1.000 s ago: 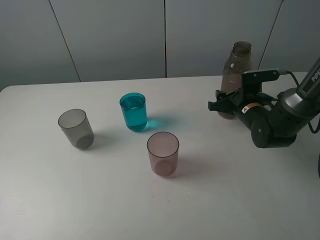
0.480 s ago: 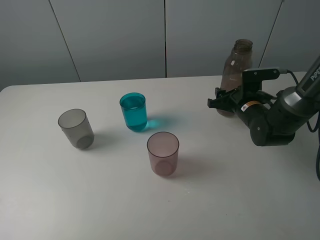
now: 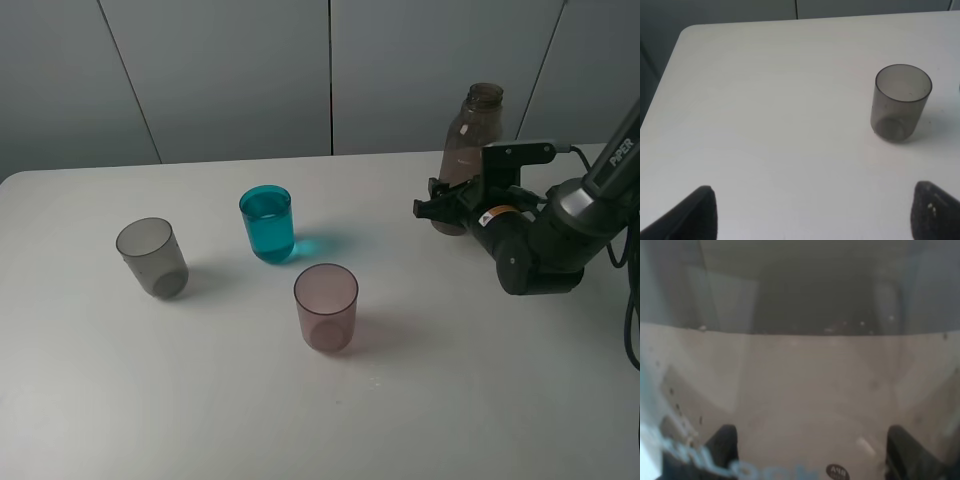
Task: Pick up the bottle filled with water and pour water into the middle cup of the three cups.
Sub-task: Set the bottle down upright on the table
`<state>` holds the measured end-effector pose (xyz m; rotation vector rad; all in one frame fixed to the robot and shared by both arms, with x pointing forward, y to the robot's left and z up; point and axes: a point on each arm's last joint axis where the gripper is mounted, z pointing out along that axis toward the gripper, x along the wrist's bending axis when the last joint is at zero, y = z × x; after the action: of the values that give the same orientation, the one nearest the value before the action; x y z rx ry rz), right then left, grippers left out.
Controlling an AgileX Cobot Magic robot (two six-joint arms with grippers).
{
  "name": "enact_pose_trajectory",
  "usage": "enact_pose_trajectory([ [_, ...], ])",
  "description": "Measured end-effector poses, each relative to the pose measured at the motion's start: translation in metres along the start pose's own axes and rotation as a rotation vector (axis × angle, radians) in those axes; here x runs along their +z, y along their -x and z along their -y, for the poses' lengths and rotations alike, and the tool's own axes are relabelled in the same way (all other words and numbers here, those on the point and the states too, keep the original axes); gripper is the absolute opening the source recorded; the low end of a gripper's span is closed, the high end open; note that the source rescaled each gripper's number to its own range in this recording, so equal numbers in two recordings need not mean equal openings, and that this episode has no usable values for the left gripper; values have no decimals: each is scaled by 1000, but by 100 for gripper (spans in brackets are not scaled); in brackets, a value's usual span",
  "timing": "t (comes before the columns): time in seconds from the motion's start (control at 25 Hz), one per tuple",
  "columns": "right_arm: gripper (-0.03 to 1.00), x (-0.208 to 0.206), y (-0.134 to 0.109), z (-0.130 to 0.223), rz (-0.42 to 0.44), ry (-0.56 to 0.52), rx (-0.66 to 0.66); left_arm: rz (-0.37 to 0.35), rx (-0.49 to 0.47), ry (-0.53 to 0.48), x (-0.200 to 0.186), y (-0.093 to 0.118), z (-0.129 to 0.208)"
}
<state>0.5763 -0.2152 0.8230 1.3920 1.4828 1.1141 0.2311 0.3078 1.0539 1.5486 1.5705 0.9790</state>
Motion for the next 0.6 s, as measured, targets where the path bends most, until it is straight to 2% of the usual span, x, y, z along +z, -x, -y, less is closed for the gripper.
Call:
enact_pose_trajectory([
  [0.44,0,0,0,0,0,-2,3,0,0,0,0,0,0],
  [0.52,12,0,0,0,0,-5,4,0,0,0,0,0,0],
  [0.6,36,0,0,1,0,-15,4,0,0,0,0,0,0],
])
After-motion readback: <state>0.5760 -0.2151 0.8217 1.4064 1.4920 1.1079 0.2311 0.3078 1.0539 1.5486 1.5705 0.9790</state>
